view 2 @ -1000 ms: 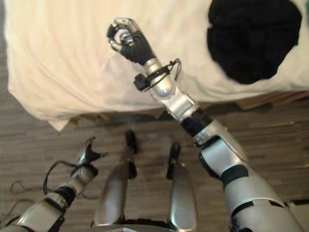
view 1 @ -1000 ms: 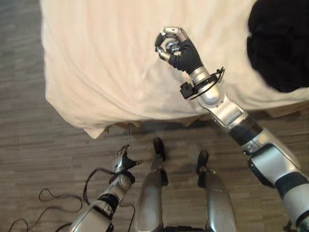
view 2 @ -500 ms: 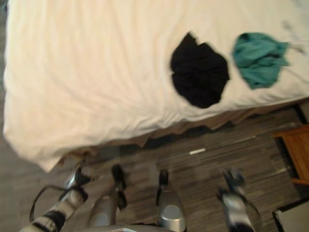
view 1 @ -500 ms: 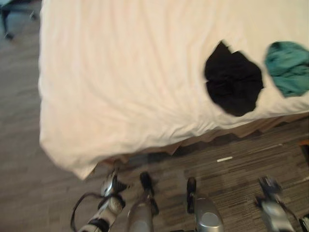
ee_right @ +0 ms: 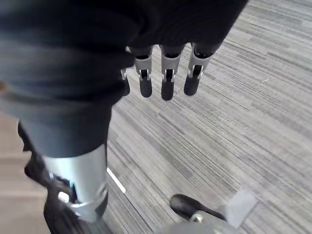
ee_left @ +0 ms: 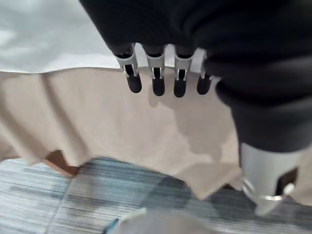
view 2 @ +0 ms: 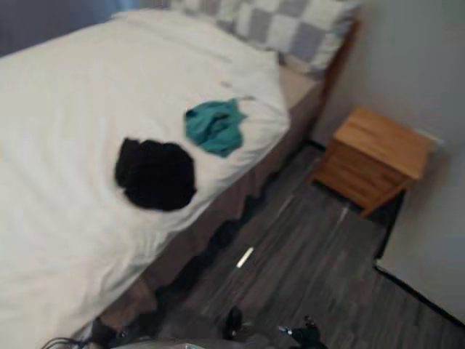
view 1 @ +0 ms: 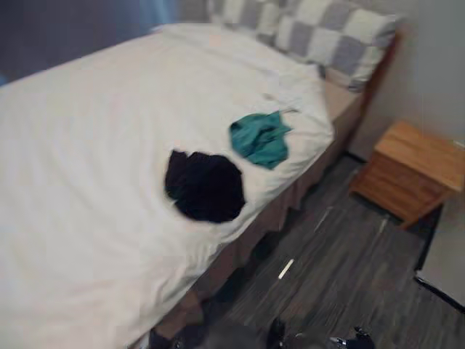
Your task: Tidy up the quilt and then pick up the clothes from the bed and put them into the laundry hamper.
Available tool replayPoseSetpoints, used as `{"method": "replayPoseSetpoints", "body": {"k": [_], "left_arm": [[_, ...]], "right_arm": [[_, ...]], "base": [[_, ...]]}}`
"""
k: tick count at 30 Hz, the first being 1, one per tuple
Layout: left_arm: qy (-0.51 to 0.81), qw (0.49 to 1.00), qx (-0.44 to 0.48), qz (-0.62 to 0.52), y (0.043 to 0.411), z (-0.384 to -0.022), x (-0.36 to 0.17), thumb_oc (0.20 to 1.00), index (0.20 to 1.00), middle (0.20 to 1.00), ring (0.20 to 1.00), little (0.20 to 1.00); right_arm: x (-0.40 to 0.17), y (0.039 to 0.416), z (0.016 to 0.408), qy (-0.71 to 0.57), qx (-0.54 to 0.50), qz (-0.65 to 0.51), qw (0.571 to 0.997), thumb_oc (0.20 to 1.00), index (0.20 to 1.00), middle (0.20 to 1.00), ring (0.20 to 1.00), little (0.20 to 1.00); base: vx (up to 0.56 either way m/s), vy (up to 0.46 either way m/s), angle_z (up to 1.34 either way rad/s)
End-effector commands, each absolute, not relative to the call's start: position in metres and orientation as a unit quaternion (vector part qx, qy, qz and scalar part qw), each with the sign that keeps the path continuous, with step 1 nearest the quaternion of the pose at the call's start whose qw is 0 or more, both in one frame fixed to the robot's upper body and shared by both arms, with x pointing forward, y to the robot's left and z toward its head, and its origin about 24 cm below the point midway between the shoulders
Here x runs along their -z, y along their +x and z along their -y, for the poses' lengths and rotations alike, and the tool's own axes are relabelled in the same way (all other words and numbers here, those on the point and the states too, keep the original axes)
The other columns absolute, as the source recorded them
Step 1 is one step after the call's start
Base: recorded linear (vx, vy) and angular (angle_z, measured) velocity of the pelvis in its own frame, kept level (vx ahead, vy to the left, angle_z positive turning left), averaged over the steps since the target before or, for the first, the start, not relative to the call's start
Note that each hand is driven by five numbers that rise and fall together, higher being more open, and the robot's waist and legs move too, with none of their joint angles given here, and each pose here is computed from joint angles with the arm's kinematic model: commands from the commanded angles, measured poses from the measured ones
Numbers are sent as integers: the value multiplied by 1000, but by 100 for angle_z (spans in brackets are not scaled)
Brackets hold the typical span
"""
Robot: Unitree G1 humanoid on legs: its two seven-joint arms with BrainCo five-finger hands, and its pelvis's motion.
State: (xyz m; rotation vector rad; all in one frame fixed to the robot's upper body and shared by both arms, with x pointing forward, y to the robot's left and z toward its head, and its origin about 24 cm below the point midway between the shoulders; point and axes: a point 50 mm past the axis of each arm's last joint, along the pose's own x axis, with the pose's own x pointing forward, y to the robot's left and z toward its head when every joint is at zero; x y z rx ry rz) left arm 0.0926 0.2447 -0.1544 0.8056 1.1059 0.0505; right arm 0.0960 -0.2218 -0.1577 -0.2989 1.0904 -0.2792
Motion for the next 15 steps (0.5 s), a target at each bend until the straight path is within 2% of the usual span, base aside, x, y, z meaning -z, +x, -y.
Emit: {"method": "replayPoseSetpoints", "body": {"k": [1,5,10,15], "left_arm": [[402,822,-18,-404,162,-235,132,1000,1000,1000,1000,1000],[400,829,1,-392,169,-223,132,1000,1000,1000,1000,1000],[428,807,24,-406,165,-231,134,1000,1000,1000,1000,1000],[452,808,-1,-377,186,-242,120,1000,1000,1000,1000,1000]], "right_arm": [[145,131,235,-203,102,-471,852,1000,1000,1000,1000,1000],[143,140,234,-243,76,-463,849,1000,1000,1000,1000,1000],[145,134,226,-219,74,-459,858,1000,1000,1000,1000,1000],[138,151,221,-204,89,-434,873,1000,1000,1000,1000,1000]], "base": [[339,197,-231],[433,238,-175],[418,209,-174],[285,155,-72]]}}
